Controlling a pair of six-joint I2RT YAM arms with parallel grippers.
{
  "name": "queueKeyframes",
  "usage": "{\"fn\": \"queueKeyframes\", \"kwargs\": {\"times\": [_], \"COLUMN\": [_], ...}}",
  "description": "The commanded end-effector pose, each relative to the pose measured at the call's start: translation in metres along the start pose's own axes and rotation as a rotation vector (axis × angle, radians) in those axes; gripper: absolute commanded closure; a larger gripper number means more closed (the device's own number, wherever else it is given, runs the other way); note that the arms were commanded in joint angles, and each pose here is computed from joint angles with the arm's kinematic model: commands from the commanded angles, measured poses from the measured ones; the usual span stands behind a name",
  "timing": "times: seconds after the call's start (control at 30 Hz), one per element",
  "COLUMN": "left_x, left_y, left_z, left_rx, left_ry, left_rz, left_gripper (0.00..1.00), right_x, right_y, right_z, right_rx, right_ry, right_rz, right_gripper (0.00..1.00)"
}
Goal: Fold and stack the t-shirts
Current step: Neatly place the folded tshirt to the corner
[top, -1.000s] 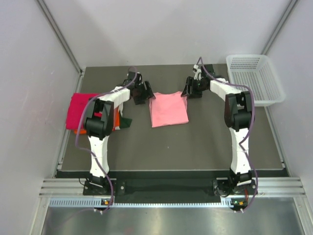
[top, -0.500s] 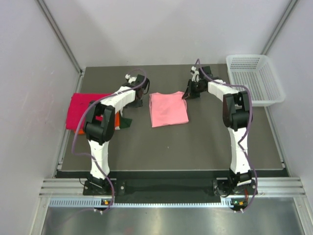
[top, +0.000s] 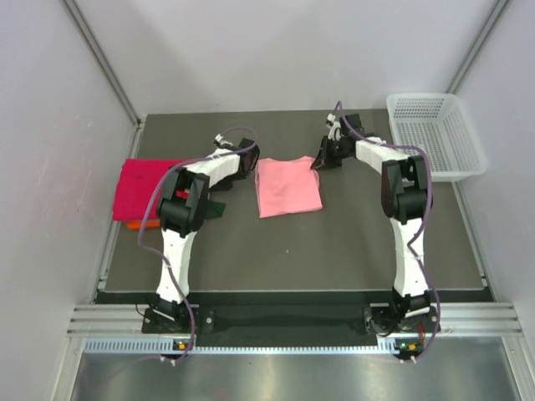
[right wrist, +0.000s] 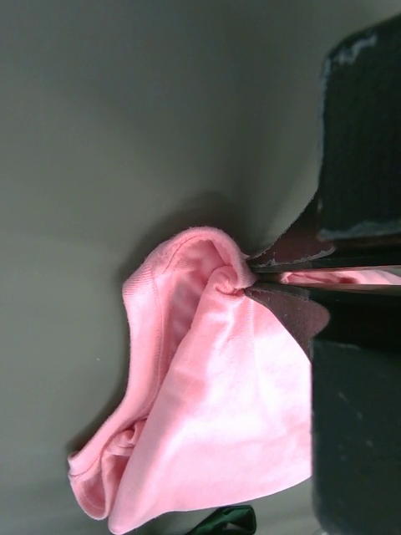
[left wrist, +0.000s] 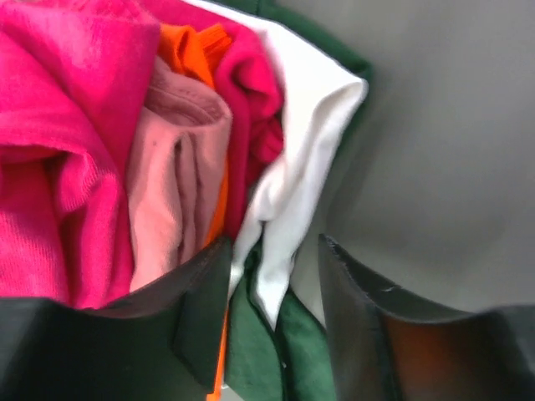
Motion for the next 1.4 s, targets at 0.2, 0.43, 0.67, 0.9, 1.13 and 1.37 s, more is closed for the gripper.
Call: {"fn": "queueKeyframes", "kwargs": {"times": [0.2, 0.43, 0.67, 0.9, 1.13, 1.37], "left_x": [-0.015, -0.065, -0.102, -0.122, -0.153, -0.171], "left_y": [-0.009, -0.056, -0.106, -0.101, -0.087, -0.108], "left_z": [0.009, 0.037, 0.065, 0.08, 0.107, 0.136], "left_rx": [-0.015, -0.038, -0.058, -0.112, -0.156, -0.161], "left_ry": [-0.031, -0.116, -0.173, -0.219, -0.326, -0.404], "left_rz": [-0.053, -0.23, -0.362, -0.437, -0.536, -0.723], "left_gripper": [1.0, 1.0, 1.0, 0.47, 0.35, 0.18], "right_x": [-0.024, -0.059, -0.091, -0.099, -0.1, -0.087], "right_y": [0.009, -0.023, -0.048, -0.051, -0.05, -0.055], "right_z": [0.01, 0.017, 0.019, 0.023, 0.018, 0.017], "right_rx": [-0.009, 0.059, 0.118, 0.115, 0.125, 0.161], "right_ry": [-0.052, -0.099, -0.143, -0.161, -0.188, -0.2], "right_rz": [-0.028, -0.036, -0.094, -0.134, -0.118, -0.09], "right_gripper": [1.0, 1.0, 1.0, 0.54, 0.37, 0.42]}}
Point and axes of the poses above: each gripper's point midway between its finger pads, its own x axis out along the fingers, its own y axis along the line the jaws close on, z = x × y, the point moved 1 cm from there along -x, back along the fingers, and after that the axes turned 11 degrees about x, right-handed, at the moved point
